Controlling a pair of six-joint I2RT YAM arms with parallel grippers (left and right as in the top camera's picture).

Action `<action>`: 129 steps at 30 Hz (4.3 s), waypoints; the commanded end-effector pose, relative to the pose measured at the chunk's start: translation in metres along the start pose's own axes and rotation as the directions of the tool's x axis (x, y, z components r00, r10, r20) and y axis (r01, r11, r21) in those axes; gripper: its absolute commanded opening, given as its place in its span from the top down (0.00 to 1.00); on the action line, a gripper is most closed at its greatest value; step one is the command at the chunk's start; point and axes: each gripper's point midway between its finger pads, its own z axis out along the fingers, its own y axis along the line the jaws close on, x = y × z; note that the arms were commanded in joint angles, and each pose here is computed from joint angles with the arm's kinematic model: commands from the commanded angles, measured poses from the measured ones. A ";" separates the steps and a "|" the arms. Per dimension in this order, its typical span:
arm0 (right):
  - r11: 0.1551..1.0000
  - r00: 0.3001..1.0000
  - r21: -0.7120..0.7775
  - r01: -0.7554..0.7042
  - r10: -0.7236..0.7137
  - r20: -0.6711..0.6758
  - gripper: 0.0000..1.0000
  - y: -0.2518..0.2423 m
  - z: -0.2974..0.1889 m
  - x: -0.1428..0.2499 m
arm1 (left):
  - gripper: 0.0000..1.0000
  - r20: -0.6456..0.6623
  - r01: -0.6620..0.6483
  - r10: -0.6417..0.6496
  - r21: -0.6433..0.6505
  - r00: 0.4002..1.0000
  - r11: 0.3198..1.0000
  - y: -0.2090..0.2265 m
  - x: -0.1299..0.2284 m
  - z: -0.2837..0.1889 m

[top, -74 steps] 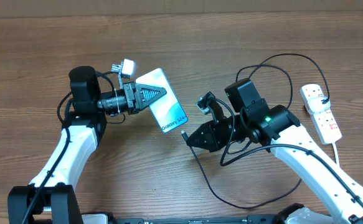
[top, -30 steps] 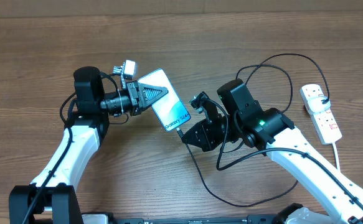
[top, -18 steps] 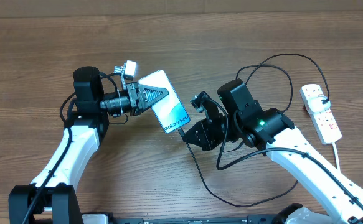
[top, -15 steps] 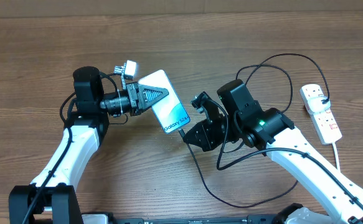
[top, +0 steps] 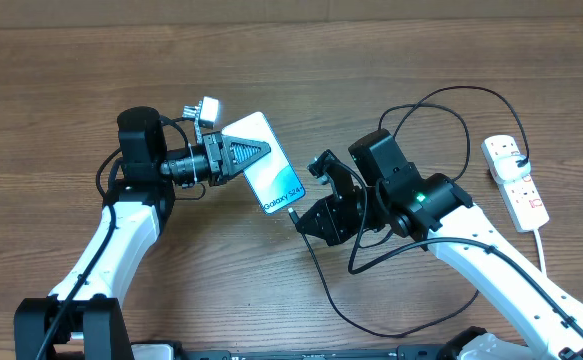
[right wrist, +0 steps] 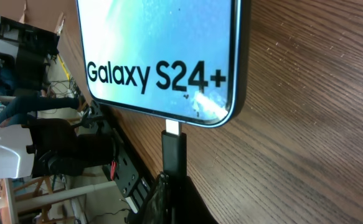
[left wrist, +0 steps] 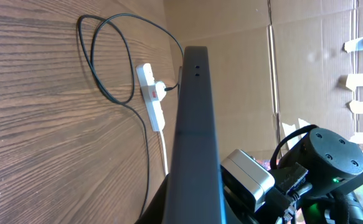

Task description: Plug charger to phone and switch on socket

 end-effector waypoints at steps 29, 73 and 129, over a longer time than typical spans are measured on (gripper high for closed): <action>0.997 0.995 -0.022 0.073 -0.072 0.073 0.96 0.018 -0.016 -0.013 | 0.96 -0.015 -0.010 0.011 0.017 1.000 1.000 -0.007 0.001 0.002; 0.996 0.993 -0.023 0.082 -0.080 0.083 0.96 0.019 -0.016 -0.015 | 0.96 -0.028 0.026 -0.025 0.025 0.999 0.999 -0.008 0.003 0.002; 0.997 0.994 0.017 0.071 -0.072 0.082 0.96 0.010 -0.014 -0.016 | 0.96 -0.041 0.018 -0.016 0.036 0.999 0.999 -0.010 0.005 0.001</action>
